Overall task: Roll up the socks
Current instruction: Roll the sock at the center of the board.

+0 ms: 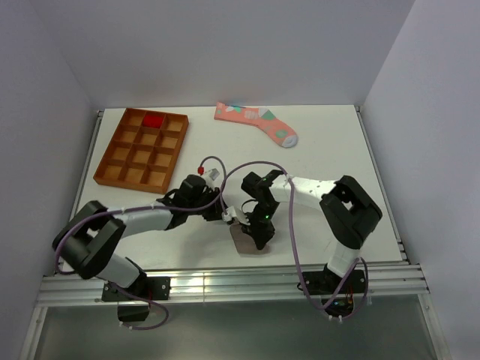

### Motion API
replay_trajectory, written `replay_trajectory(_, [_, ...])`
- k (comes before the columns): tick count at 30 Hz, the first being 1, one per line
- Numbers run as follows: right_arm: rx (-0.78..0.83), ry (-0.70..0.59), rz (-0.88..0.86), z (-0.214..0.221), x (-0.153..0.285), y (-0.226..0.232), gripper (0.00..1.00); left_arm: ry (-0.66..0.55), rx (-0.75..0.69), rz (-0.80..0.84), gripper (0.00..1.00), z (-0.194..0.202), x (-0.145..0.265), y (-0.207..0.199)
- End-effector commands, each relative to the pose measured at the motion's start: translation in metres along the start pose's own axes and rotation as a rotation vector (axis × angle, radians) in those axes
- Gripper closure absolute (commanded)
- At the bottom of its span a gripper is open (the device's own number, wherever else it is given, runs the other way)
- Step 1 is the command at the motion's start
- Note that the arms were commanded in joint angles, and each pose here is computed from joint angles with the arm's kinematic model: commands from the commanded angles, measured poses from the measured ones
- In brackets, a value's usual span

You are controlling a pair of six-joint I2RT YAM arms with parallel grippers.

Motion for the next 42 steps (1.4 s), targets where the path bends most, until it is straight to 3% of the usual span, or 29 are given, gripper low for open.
replay_trajectory(1, [-0.075,0.025,-0.164,-0.002,0.010,0.014,0.88,-0.192,-0.021,-0.085,0.87,-0.012,0.021,0.004])
replay_trajectory(5, [-0.142,0.039,-0.218,-0.008,0.015,0.004,0.87,-0.290,0.032,-0.097,0.93,0.012,0.041,0.018])
replay_trajectory(10, [-0.195,0.048,-0.217,-0.017,0.013,-0.009,0.88,-0.335,-0.051,-0.103,0.99,0.025,0.053,0.014])
replay_trajectory(21, [-0.221,0.037,-0.160,-0.023,0.013,-0.017,0.88,-0.192,-0.078,0.052,0.99,0.063,0.020,-0.016])
replay_trajectory(23, [-0.218,0.034,-0.153,-0.023,0.014,-0.018,0.88,-0.165,-0.081,0.075,0.95,0.070,0.014,-0.018])
replay_trajectory(34, [-0.249,0.064,-0.210,-0.024,0.012,-0.014,0.88,-0.056,-0.056,0.033,0.99,0.084,-0.017,-0.008])
replay_trajectory(42, [-0.364,0.110,-0.092,-0.012,-0.005,-0.036,0.88,-0.055,-0.051,0.031,1.00,0.086,-0.020,-0.006])
Point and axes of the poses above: each gripper's point midway between its finger pads, its own x axis back along the fingers, its own y axis along the line the jaws close on, z = x × y, the point moved 5 cm from there along x, back along the fingers, and after that the axes turned 15 degrees about -x, right-handed, at the moved point
